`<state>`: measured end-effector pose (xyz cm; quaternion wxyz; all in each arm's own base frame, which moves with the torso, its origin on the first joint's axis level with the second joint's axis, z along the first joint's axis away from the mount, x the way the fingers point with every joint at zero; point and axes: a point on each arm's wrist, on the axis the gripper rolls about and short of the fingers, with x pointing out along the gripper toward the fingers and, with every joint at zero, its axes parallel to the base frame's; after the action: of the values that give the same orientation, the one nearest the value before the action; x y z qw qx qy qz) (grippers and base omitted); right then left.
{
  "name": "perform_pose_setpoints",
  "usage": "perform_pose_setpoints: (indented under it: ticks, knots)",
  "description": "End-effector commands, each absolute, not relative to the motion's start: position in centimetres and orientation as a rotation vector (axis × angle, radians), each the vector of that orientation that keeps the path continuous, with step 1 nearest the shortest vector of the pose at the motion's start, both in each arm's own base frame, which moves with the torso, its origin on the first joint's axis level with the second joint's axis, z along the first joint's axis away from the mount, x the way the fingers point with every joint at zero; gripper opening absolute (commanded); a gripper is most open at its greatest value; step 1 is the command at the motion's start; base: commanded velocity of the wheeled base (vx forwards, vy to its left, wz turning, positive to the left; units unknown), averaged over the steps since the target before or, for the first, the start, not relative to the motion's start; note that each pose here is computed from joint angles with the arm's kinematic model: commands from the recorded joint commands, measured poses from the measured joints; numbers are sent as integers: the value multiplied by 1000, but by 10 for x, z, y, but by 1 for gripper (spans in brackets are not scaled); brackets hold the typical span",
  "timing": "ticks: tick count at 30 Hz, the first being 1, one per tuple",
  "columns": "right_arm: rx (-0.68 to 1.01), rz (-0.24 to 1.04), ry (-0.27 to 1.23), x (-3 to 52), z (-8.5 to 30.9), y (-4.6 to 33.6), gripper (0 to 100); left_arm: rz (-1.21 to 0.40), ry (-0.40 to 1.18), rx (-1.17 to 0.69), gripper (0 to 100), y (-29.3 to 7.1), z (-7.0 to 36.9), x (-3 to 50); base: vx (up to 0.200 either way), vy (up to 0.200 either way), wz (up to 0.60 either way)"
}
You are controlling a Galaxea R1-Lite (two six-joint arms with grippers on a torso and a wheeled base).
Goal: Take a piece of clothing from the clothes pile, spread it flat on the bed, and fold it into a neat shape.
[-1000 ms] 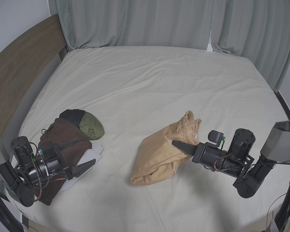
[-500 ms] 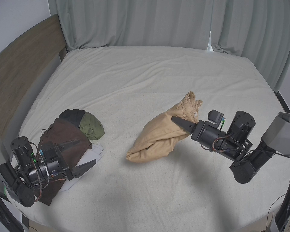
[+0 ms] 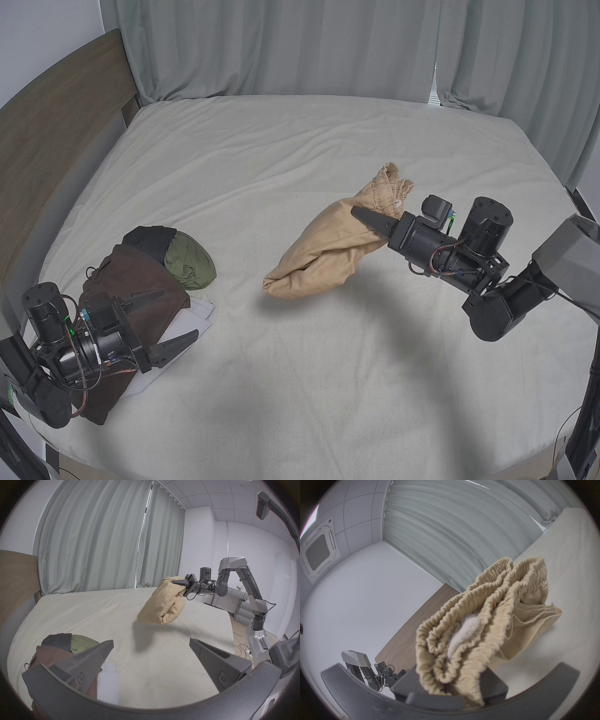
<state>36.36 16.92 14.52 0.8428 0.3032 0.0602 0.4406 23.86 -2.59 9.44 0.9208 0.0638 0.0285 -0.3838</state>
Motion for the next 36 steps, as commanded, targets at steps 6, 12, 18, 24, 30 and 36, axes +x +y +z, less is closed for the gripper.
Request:
perform_pose_setpoints:
  ticks: [6, 12, 18, 24, 30, 36]
  knots:
    - [653, 930, 131, 407, 140, 180, 0, -790, 67, 128, 100, -26, 93, 239, 0, 0, 0]
    - [656, 911, 142, 427, 121, 182, 0, -790, 74, 127, 100, -26, 92, 239, 0, 0, 0]
    - [657, 900, 150, 436, 112, 181, 0, -789, 72, 127, 100, -26, 92, 239, 0, 0, 0]
    - [658, 895, 152, 442, 113, 182, 0, -787, 77, 126, 100, -26, 90, 239, 0, 0, 0]
    - [671, 906, 117, 453, 138, 183, 0, -787, 74, 125, 100, -25, 91, 240, 0, 0, 0]
    - [667, 916, 95, 465, 162, 186, 0, -787, 78, 125, 100, -25, 90, 239, 0, 0, 0]
